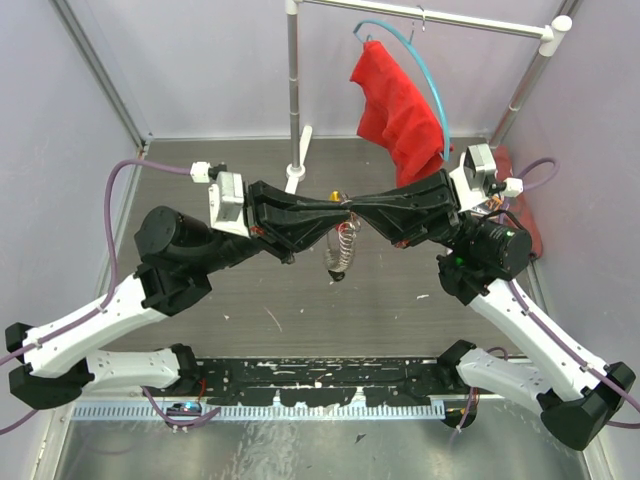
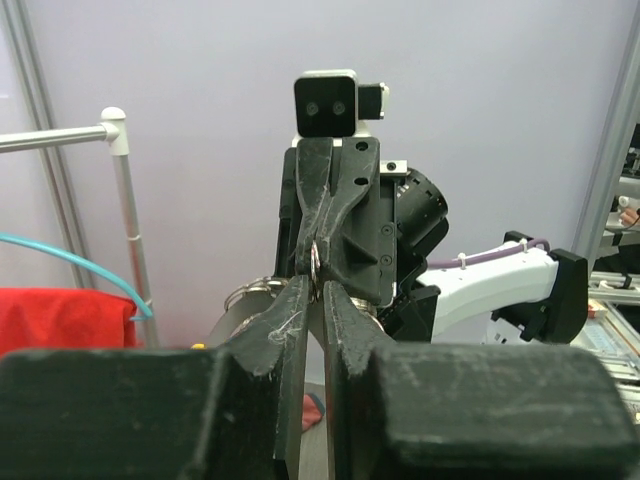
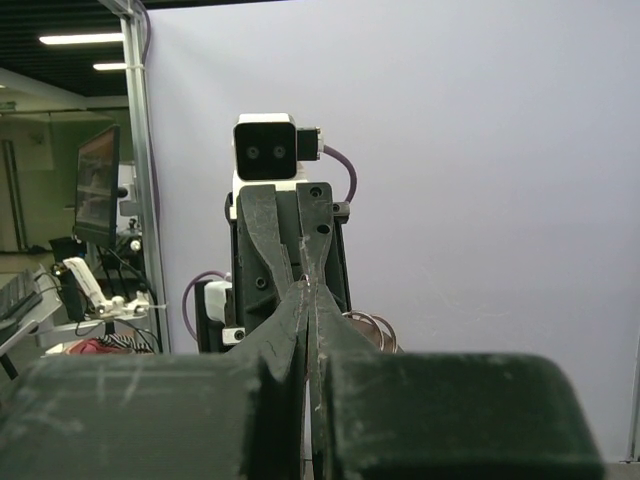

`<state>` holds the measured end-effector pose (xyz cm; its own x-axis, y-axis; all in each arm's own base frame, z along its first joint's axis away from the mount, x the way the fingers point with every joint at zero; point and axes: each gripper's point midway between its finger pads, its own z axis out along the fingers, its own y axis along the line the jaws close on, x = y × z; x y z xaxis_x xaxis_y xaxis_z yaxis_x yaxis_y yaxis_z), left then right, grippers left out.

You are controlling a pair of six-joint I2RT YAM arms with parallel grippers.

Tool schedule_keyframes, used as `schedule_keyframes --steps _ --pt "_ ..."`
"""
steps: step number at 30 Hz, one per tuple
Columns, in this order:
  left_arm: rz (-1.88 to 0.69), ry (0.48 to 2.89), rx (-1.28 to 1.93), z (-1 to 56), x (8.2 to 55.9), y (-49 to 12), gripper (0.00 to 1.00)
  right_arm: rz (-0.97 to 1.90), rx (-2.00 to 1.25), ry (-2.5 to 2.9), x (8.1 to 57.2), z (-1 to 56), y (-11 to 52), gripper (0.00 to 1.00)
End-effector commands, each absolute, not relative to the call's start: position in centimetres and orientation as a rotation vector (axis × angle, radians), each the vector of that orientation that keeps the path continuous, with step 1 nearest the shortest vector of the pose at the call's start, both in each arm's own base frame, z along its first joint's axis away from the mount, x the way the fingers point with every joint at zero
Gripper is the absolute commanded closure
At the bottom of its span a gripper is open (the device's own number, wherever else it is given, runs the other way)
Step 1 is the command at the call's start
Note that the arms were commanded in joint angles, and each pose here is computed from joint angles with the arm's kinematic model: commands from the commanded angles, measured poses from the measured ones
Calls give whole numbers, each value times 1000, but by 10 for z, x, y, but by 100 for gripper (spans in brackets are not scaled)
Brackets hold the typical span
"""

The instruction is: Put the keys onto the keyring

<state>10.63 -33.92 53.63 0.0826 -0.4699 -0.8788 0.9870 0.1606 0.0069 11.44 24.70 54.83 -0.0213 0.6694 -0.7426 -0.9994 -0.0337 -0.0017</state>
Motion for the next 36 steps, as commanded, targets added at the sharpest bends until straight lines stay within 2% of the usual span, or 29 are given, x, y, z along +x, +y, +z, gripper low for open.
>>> schedule_keyframes --steps 1,4,8,10,13,16,17,20,23,29,36 --pt "-1293 809 707 556 99 -329 82 1477 -652 587 107 561 239 99" --pt "-1300 816 714 554 100 -333 83 1479 -656 585 106 562 239 99" --pt "-1307 825 722 552 101 -338 91 1480 -658 587 106 561 239 99" --pt "-1310 831 730 550 101 -340 92 1480 -656 586 105 561 238 99" --pt "-1309 847 735 548 102 -342 100 1478 -662 587 105 561 239 99" --pt "-1292 865 753 546 103 -342 100 1468 -687 590 103 559 240 99" --pt "-1280 872 762 546 103 -341 100 1453 -708 596 102 559 241 96" --pt "-1220 914 817 541 104 -339 100 1365 -799 634 100 555 245 73" --pt "-1132 975 880 533 108 -333 100 1244 -944 725 98 544 248 62" --pt "-977 1118 1080 510 108 -318 100 1051 -1233 893 95 503 244 57" --pt "-897 1220 1269 485 102 -308 100 999 -1295 1055 106 474 242 57"
